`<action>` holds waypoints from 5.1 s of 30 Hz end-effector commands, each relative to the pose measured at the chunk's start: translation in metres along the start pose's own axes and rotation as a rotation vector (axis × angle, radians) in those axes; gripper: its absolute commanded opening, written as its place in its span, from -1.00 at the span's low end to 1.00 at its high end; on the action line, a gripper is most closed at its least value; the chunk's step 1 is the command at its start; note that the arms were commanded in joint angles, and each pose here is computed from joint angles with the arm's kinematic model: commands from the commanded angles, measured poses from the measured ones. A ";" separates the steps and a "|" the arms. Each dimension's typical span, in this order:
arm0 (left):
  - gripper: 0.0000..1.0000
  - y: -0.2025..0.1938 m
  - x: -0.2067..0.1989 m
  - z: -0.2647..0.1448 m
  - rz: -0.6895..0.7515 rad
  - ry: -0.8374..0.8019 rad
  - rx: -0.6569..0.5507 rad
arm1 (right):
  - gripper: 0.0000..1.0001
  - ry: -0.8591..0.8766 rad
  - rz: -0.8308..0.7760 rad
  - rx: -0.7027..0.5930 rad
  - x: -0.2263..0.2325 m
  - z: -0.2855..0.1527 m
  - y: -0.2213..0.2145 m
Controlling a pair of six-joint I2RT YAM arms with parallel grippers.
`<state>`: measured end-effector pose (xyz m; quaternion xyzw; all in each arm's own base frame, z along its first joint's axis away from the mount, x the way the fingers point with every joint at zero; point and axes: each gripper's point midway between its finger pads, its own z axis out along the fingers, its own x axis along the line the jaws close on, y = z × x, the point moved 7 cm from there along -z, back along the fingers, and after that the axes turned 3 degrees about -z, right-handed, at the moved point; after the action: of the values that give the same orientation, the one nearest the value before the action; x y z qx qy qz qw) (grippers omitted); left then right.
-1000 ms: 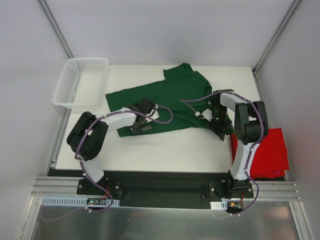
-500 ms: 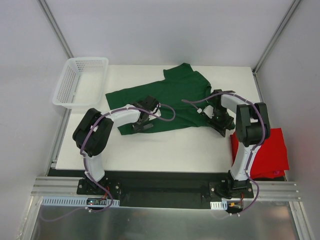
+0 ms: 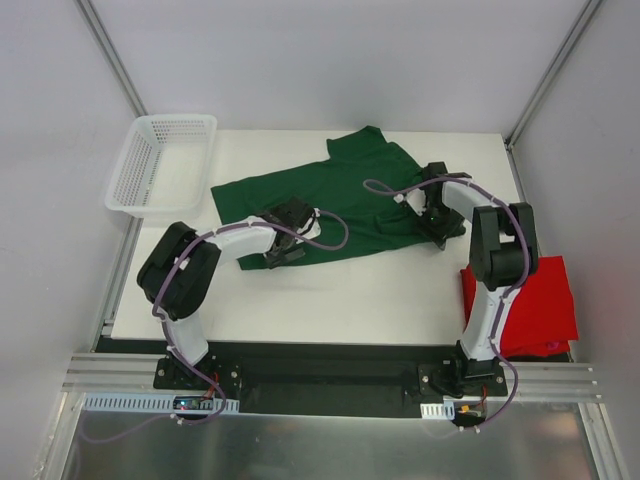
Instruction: Fold and stack the t-shirts
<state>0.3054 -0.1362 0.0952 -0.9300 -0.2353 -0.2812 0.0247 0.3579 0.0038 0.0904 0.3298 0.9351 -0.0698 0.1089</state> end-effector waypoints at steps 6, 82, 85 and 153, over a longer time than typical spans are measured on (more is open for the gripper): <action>0.99 -0.028 -0.021 -0.001 0.014 -0.059 0.072 | 0.24 -0.131 0.019 -0.091 -0.033 0.022 0.042; 0.99 -0.004 -0.012 -0.018 0.017 0.006 0.007 | -0.23 0.234 0.034 -0.026 0.028 -0.081 -0.036; 0.99 0.019 0.013 -0.048 -0.066 0.039 -0.128 | -0.22 0.236 0.115 -0.052 0.014 -0.066 -0.031; 0.99 -0.061 0.005 -0.035 -0.175 -0.241 0.008 | 0.02 0.122 0.050 -0.666 -0.035 -0.057 0.157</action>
<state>0.2927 -0.0981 0.1009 -0.9295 -0.3099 -0.1945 -0.0457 0.4584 0.0972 0.1235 0.3285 0.9111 0.2124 0.1299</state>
